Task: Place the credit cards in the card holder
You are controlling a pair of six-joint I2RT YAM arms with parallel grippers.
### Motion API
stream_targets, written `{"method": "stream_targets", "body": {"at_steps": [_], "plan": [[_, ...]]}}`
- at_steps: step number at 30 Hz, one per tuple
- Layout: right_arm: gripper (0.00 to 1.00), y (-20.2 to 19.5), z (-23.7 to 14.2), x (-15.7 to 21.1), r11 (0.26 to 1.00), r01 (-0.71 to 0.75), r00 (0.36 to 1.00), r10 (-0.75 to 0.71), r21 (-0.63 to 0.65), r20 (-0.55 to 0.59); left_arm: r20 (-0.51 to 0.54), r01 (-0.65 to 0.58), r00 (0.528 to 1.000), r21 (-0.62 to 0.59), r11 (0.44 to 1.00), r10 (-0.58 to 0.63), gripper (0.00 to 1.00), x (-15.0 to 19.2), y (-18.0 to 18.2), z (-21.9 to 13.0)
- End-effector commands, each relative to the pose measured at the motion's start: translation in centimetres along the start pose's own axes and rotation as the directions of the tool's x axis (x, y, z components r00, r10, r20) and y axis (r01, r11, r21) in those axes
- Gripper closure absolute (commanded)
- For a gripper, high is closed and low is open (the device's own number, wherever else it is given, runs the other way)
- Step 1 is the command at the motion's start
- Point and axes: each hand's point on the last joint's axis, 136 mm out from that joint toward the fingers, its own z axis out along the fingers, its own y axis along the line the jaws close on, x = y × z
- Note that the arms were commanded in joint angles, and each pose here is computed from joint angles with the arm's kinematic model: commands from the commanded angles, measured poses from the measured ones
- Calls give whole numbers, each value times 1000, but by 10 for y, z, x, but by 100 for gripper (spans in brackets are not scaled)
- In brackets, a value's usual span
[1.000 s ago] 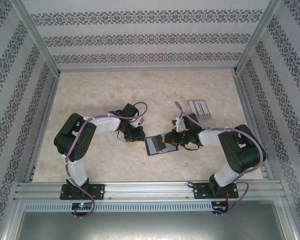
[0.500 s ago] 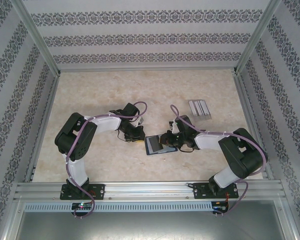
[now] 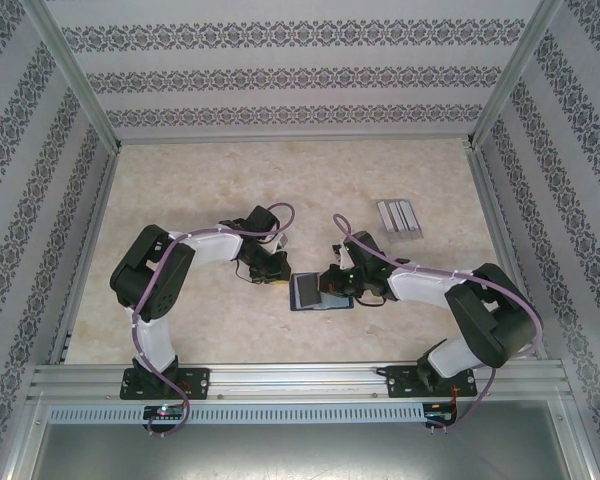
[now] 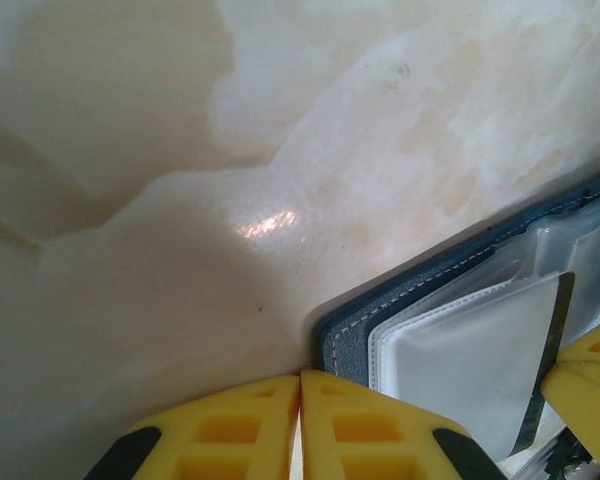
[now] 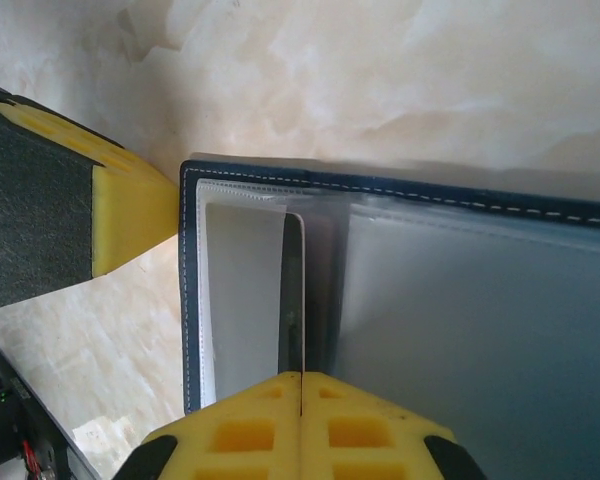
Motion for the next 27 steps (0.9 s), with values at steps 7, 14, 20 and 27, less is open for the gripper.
{"method": "stream_targets", "body": {"at_steps": [7,14,20,27], "plan": [[90,14,17,6,1000,31,999,-31,5,-29,39,-10,999,-21,1000,11,88,-6,11,26],[82,12,11,6,1000,21,1000,-20,22,-10,51,-2,999,-25,1000,3,88,-5,11,23],[78,8,-2,10,999,25,1000,-26,43,6,49,-8,999,-33,999,10,88,-3,11,20],[74,-13,-35,11,965,135,990,-141,223,12,68,-23,997,-36,999,25,72,-3,8,8]]}}
